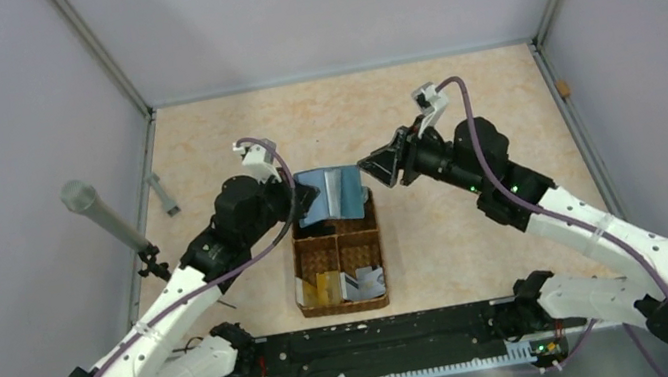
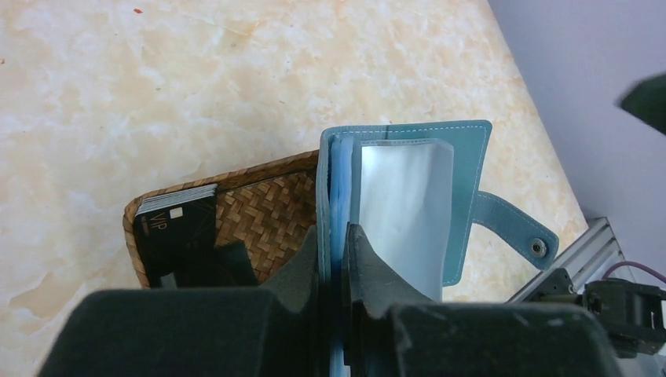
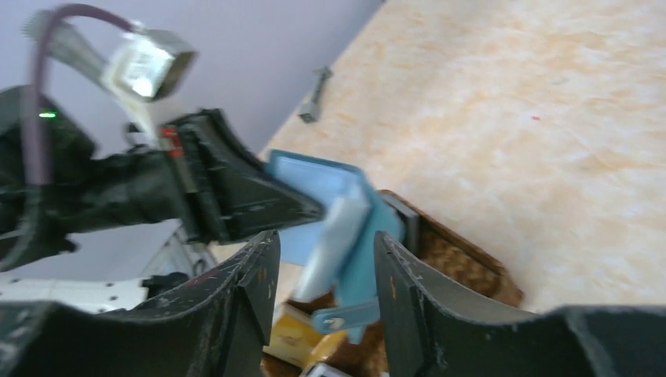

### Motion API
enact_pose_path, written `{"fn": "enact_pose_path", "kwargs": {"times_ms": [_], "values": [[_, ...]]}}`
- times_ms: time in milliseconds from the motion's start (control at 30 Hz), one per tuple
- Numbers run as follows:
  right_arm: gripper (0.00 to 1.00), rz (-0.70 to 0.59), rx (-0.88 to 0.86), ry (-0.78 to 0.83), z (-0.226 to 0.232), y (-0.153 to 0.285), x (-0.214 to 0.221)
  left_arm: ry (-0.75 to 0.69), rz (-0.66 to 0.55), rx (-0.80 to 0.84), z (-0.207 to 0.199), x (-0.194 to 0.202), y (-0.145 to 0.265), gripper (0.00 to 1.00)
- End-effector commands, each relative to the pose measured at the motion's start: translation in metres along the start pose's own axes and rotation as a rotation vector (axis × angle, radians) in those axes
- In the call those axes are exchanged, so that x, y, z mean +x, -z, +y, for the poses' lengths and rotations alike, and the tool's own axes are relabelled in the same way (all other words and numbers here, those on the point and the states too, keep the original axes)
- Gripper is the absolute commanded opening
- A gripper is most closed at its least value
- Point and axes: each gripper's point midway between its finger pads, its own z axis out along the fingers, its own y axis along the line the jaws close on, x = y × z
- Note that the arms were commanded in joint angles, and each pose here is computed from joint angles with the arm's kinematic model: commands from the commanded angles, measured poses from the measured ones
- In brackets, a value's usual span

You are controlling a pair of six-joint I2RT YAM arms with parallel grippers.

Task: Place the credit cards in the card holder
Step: Turn over the card slot in the card holder.

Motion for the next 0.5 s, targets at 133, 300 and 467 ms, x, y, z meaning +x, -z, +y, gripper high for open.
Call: {"fn": "enact_pose_path", "kwargs": {"times_ms": [133, 300, 467], "values": [[0.43, -0.058, -0.183, -0.146, 0.069, -0.042, -0.017, 0.054, -0.064, 0.019, -0.010, -0.022, -0.008, 0.00], [0.42, -0.011, -0.163, -0.252, 0.072, -0.071, 0.003, 0.055, -0.061, 0.006, -0.007, -0.019, -0.009, 0.00], [0.42, 0.058, -0.102, -0.327, 0.060, -0.092, 0.032, 0.047, -0.063, 0.002, -0.005, -0.019, -0.008, 0.00]]}}
